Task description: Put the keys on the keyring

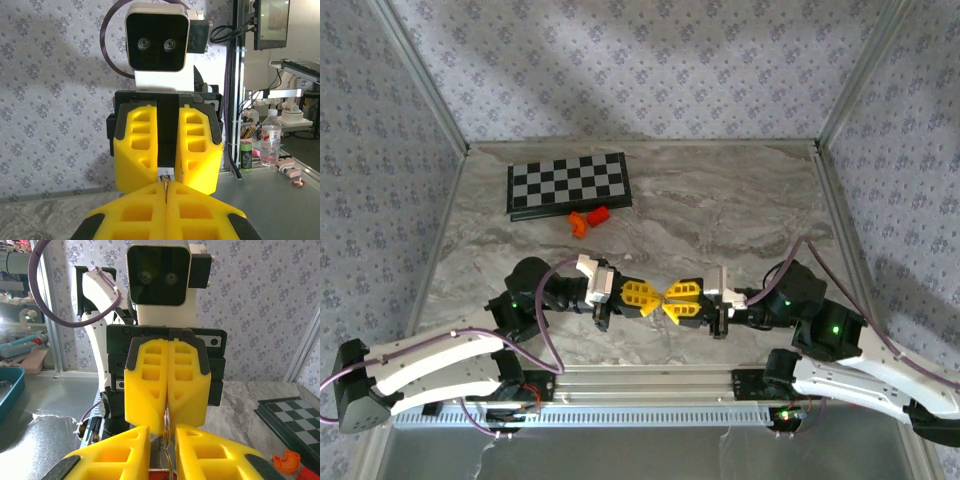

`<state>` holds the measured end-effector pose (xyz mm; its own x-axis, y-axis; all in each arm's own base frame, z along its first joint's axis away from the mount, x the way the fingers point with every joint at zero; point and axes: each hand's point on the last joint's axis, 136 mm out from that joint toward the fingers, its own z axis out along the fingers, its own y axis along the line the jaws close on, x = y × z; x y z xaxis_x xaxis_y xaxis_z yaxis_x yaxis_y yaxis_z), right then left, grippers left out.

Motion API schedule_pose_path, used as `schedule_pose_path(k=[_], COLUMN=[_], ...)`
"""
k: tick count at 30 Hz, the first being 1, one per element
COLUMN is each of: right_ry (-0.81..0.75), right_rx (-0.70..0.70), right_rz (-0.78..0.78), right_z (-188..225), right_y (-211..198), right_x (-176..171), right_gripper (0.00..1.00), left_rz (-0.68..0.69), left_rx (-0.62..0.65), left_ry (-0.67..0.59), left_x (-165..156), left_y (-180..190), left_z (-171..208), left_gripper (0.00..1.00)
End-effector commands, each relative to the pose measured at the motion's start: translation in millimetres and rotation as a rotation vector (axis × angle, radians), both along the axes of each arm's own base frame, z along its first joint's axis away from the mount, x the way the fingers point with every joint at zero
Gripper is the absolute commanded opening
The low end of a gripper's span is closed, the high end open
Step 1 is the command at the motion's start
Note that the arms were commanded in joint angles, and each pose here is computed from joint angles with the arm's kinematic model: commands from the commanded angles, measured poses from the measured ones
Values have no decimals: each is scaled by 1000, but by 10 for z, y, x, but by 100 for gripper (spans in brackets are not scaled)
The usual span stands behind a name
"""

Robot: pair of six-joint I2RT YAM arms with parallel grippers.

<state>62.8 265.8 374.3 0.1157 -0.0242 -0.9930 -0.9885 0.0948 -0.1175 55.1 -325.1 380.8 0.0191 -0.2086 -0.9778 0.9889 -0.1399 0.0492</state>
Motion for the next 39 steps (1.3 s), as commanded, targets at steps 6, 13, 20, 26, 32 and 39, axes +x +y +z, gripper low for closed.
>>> schedule_pose_path(k=[6, 13, 20, 26, 32, 39], right_ry=[-10, -3, 28, 21, 14, 33], right_rx=[-14, -33, -126, -142, -164, -235], right_rz=[2, -15, -62, -52, -43, -45], right_z=[-4, -29, -97, -92, -87, -79], right_y=[60, 54, 74, 80, 55, 80], right_x=[18, 46, 142, 130, 106, 127], right_gripper=[16, 0, 0, 0, 0, 0], left_rz=[-13, -14, 35, 46, 41, 50], left_rx=[-44, -47, 33, 96, 115, 155], left_ry=[-35, -36, -41, -51, -48, -57], left_x=[-59, -74, -2, 19, 10, 19], left_y=[34, 62, 43, 19, 23, 30], left_z=[125, 123, -42, -134, -157, -202], left_gripper=[0, 0, 0, 6, 6, 0])
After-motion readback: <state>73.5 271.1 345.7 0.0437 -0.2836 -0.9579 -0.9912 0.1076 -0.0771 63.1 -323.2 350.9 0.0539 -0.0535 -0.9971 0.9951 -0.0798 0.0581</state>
